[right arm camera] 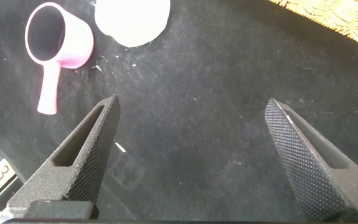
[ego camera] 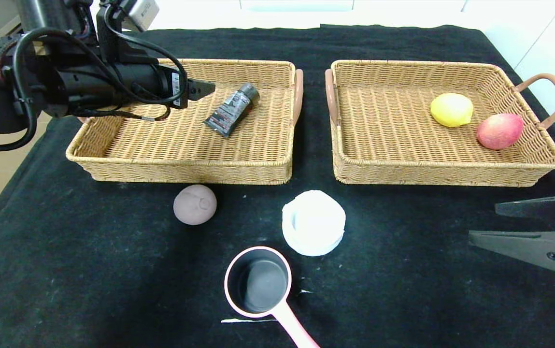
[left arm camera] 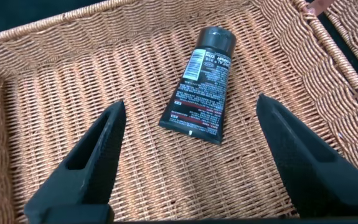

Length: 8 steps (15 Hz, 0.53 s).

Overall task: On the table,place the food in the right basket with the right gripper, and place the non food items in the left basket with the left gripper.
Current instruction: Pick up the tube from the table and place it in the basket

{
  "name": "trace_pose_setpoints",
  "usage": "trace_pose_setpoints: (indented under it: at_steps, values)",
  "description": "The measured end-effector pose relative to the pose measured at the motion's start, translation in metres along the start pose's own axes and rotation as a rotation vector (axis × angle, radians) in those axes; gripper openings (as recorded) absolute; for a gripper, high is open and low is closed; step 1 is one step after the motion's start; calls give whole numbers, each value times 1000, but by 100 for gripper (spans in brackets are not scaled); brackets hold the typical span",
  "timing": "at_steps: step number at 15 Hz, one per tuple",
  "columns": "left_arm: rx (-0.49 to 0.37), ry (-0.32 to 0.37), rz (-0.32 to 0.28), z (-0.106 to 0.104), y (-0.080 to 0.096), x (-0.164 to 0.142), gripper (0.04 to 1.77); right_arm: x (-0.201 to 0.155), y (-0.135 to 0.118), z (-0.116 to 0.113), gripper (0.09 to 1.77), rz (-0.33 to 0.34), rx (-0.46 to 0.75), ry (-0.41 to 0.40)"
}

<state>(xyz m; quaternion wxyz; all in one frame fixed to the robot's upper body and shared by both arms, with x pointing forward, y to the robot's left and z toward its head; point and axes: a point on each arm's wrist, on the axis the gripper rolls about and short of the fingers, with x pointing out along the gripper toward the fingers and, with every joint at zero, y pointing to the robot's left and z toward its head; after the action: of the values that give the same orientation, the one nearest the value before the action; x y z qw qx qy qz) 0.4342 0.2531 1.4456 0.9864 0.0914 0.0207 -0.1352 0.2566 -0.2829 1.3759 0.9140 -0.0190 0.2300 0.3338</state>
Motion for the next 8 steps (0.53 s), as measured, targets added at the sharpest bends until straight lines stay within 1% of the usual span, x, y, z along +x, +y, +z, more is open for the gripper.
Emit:
trace_pose_setpoints:
  at_steps: [2, 4, 5, 8]
  values:
    - [-1, 0, 1, 1, -2, -3, 157, 0, 0, 0, 170, 0, 1, 2]
    - [-2, -10, -15, 7, -9, -12, 161, 1, 0, -1, 170, 0, 2, 4]
    - [-2, -1, -27, 10, -13, -19, 162, 1, 0, -1, 170, 0, 2, 4]
    - [2, 85, -84, 16, -27, -46, 165, 1, 0, -1, 170, -1, 2, 4]
